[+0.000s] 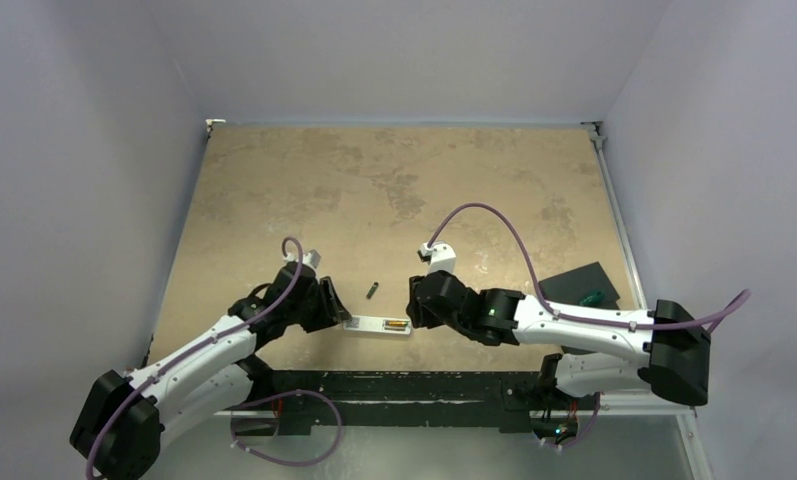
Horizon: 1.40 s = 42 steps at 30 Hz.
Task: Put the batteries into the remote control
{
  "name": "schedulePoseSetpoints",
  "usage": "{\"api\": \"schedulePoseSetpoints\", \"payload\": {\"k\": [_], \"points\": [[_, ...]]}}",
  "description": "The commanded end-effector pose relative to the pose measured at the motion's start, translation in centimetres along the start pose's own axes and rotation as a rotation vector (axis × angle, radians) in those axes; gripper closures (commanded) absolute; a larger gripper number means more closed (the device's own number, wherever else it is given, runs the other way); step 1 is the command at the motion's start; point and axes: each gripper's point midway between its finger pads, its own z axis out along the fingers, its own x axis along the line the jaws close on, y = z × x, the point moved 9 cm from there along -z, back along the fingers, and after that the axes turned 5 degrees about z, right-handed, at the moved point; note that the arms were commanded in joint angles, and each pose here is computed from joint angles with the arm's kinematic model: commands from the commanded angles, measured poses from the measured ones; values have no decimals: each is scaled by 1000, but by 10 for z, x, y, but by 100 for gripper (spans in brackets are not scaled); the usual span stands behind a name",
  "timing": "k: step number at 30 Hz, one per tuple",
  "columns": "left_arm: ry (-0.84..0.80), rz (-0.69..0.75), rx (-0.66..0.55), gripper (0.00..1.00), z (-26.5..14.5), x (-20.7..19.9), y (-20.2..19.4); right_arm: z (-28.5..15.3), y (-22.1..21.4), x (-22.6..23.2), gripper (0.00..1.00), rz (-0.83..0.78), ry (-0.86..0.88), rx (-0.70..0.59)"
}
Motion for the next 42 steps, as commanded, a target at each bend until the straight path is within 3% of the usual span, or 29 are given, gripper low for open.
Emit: {"api": "schedulePoseSetpoints", "payload": {"k": [1,42], "points": [[-58,3,-20,58,6,-7,2,3,2,4,59,44,15,-17],[-105,17,-3,69,13,-4,-5,38,-17,13,68,100,-51,79]]}}
